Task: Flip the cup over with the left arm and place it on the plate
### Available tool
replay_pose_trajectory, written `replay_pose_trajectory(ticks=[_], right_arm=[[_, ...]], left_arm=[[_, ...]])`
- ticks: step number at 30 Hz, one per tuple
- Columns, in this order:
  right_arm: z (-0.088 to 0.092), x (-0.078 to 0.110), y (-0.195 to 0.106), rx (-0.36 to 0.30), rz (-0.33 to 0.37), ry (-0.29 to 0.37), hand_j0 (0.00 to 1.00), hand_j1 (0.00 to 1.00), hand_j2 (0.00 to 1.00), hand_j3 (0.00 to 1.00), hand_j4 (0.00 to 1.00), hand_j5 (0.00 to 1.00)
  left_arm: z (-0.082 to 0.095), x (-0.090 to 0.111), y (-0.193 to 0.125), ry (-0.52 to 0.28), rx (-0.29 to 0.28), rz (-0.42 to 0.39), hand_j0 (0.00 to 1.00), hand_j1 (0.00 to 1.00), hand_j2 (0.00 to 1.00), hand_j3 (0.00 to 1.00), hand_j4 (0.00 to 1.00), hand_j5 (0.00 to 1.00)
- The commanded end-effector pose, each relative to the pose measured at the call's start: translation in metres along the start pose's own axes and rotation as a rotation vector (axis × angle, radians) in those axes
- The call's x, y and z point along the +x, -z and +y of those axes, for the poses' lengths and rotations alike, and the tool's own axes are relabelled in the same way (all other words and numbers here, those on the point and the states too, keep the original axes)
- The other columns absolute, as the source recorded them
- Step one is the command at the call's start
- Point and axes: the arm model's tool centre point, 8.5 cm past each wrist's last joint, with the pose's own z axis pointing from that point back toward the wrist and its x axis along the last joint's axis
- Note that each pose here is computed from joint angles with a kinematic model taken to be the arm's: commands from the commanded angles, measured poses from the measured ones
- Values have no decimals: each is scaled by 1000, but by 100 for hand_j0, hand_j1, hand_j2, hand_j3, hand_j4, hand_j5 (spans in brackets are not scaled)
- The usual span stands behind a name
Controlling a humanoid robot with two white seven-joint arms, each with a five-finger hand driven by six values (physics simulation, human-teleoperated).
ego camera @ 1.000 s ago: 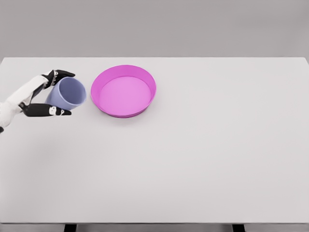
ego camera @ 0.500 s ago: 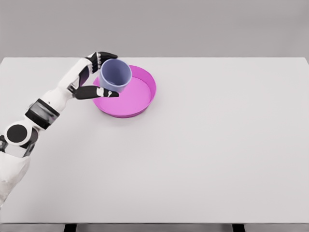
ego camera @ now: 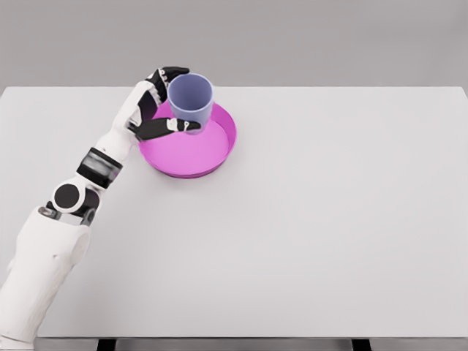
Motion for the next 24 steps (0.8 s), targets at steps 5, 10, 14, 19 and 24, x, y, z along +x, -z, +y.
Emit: replay_pose_trajectory(ticks=[5,10,14,19,24], right_arm=[[0,0,0,0,0,0,100,100,100,100,100,100],[0,-1,0,0,2,0,100,100,100,100,100,100],[0,0,0,0,0,0,100,100,100,100,100,100],[0,0,0,0,0,-1,100,100,100,100,100,100],[0,0,0,0,0,2,100,100,100,100,100,100]], left_arm=[[12,-24,-10,-20,93,18,59,59,59,59,59,59],[7,-33,-9,-32,105,38,59,59,59,59,59,59],[4,-37,-9,-41,110,46,59,59,59,59,59,59],[4,-41,-11,-23,105,64,58,58,58,58,58,58],[0,-58,-16,-33,108,116,58,58,58,58,58,58]])
